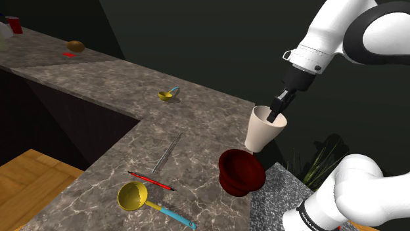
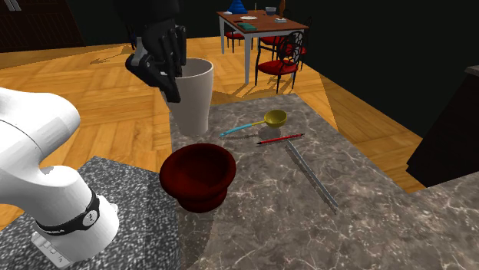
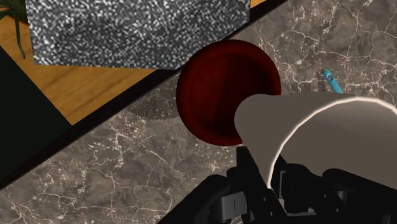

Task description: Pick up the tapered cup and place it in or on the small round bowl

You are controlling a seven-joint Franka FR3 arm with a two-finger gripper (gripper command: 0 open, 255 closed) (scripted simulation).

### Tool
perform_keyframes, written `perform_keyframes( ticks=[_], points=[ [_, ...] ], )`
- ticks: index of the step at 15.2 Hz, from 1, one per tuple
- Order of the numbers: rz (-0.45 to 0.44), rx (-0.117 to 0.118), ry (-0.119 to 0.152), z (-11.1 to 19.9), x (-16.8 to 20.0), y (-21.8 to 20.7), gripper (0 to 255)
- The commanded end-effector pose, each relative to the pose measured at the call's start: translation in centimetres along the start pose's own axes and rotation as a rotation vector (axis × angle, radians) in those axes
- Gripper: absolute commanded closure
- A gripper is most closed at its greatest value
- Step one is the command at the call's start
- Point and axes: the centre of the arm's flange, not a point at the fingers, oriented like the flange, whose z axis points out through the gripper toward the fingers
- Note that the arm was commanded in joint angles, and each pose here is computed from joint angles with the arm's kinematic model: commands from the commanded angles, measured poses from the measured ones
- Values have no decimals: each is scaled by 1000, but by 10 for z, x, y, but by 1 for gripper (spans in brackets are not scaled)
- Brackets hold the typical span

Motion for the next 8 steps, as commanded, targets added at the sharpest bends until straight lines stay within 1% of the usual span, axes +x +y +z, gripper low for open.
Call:
perform_keyframes(
  ticks=[1,8],
  points=[
    [-1,0,-1,9,-3,5,255],
    [-1,0,-1,45,-4,10,255]
  ],
)
